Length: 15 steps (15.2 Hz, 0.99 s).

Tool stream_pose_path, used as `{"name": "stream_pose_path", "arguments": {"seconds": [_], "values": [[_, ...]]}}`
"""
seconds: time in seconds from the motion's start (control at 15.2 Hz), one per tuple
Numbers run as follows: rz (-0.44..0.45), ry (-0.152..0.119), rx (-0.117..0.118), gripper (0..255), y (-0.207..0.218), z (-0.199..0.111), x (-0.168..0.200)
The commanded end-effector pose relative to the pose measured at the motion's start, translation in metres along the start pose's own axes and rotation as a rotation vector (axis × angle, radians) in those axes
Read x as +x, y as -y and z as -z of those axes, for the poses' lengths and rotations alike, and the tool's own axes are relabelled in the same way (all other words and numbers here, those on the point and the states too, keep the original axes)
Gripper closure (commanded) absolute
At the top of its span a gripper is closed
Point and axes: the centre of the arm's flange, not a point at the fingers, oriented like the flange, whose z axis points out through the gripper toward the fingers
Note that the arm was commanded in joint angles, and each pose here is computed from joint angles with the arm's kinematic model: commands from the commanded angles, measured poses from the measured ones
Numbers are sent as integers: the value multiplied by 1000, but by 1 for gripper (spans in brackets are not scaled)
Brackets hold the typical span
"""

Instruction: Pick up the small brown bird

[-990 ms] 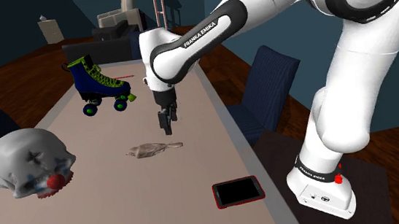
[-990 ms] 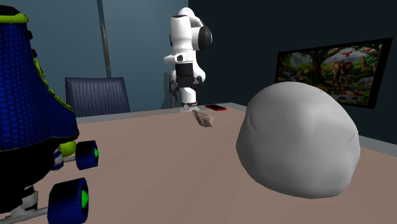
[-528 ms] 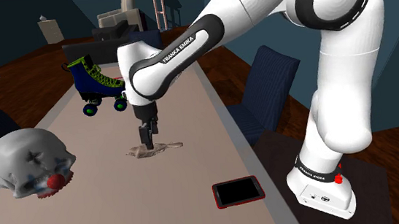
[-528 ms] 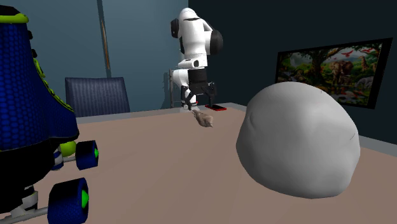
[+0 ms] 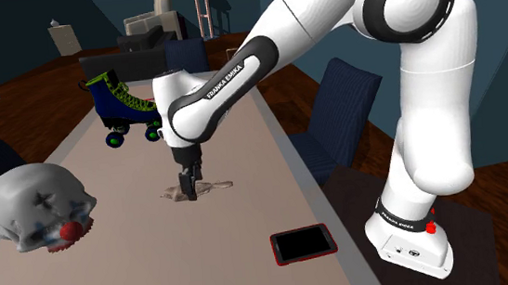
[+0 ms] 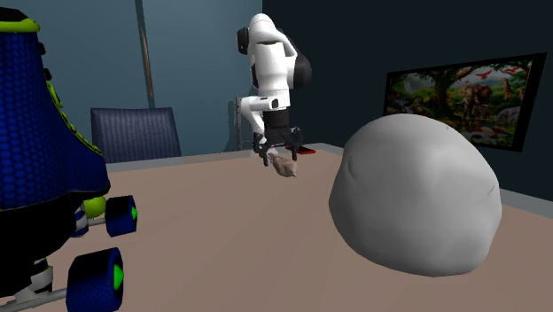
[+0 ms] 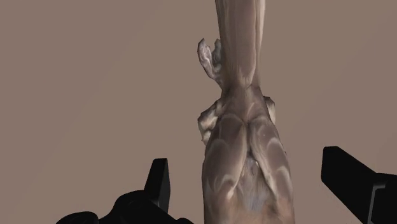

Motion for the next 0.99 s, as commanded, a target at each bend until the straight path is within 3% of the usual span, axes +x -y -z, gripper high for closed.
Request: {"name": "stream_pose_path", "arguments": {"seconds": [0.0,0.59,0.92], "values": [[0,-1,0,255,0,-2,0],[0,-1,0,255,0,-2,0],[0,-1,0,255,3,24,0]]}}
